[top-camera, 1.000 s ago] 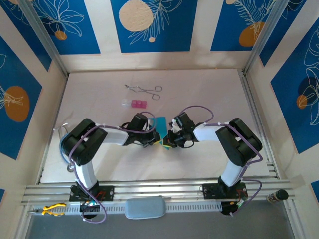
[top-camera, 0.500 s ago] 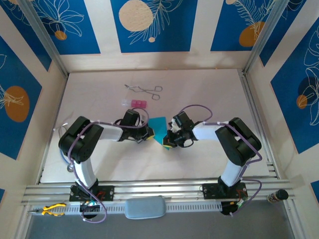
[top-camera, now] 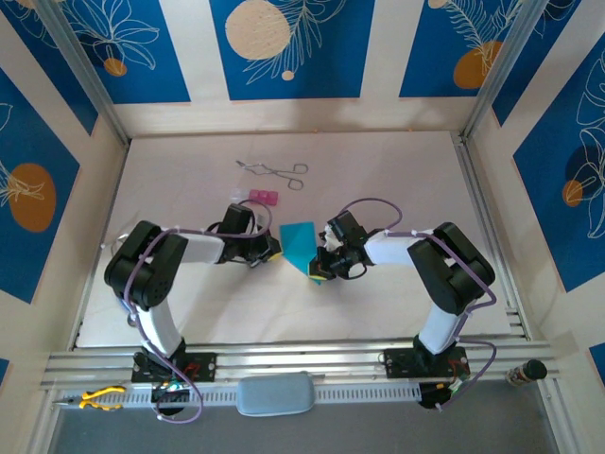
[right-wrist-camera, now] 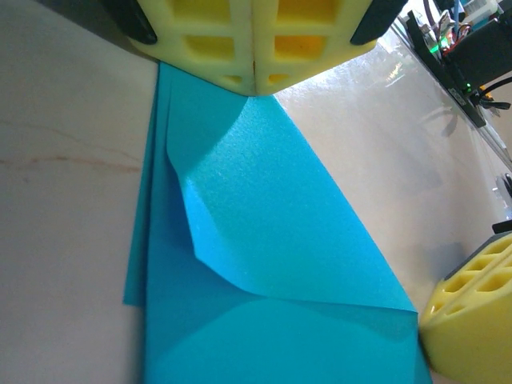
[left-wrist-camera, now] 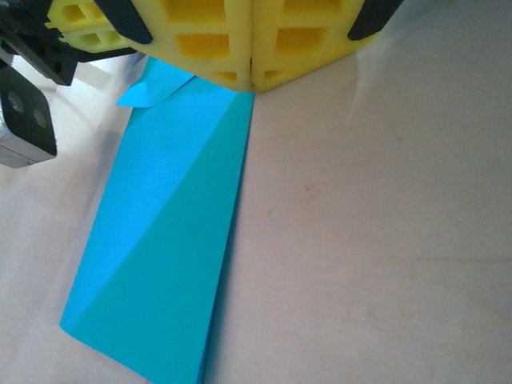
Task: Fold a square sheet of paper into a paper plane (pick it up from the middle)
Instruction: Third fold the triangle at the center of the table.
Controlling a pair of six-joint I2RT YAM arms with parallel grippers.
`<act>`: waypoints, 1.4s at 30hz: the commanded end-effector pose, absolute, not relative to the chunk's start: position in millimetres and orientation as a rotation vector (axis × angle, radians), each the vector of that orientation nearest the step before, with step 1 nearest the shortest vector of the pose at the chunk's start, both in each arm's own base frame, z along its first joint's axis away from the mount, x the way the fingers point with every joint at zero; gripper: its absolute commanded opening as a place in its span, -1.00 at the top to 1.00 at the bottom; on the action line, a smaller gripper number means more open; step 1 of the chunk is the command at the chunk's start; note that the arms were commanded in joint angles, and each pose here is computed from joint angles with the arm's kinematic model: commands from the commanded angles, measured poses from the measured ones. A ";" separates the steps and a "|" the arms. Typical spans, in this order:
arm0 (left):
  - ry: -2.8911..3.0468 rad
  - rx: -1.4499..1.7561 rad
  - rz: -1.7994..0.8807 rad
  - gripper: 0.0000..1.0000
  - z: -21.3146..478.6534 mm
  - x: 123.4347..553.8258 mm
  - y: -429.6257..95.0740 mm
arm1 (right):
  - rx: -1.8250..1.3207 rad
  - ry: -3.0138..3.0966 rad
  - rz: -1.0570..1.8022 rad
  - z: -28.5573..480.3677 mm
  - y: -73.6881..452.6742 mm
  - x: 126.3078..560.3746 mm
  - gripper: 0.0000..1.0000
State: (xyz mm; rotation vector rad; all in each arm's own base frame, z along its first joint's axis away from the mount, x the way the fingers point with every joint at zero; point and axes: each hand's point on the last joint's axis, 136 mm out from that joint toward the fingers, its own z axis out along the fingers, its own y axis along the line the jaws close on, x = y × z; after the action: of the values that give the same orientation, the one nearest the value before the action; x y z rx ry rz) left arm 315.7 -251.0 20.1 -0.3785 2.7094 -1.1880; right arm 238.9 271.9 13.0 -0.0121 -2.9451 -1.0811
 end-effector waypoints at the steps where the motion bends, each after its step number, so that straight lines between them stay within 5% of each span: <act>1: 2.713 -0.386 -1.108 0.96 27.2 320.6 -237.9 | -0.077 -2.913 -0.807 -21.4 240.9 210.1 0.96; 16: 2.625 -0.077 -1.286 0.87 70.6 305.0 -294.6 | -0.061 -2.918 -0.817 -19.0 242.0 214.2 0.96; 31: 2.854 -0.154 -1.063 0.95 -3.7 283.5 -271.3 | -0.014 -2.965 -0.969 15.9 258.1 233.6 0.93; 42: 2.860 -0.150 -1.064 0.97 -4.1 281.4 -269.3 | 0.160 -2.942 -1.131 41.7 306.9 248.2 0.87</act>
State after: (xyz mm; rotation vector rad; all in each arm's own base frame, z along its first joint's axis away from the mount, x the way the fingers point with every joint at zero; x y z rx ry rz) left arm 294.9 -287.8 19.5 -0.0963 2.7624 -1.1795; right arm 249.9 293.6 42.7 0.1101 -2.9743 -1.1266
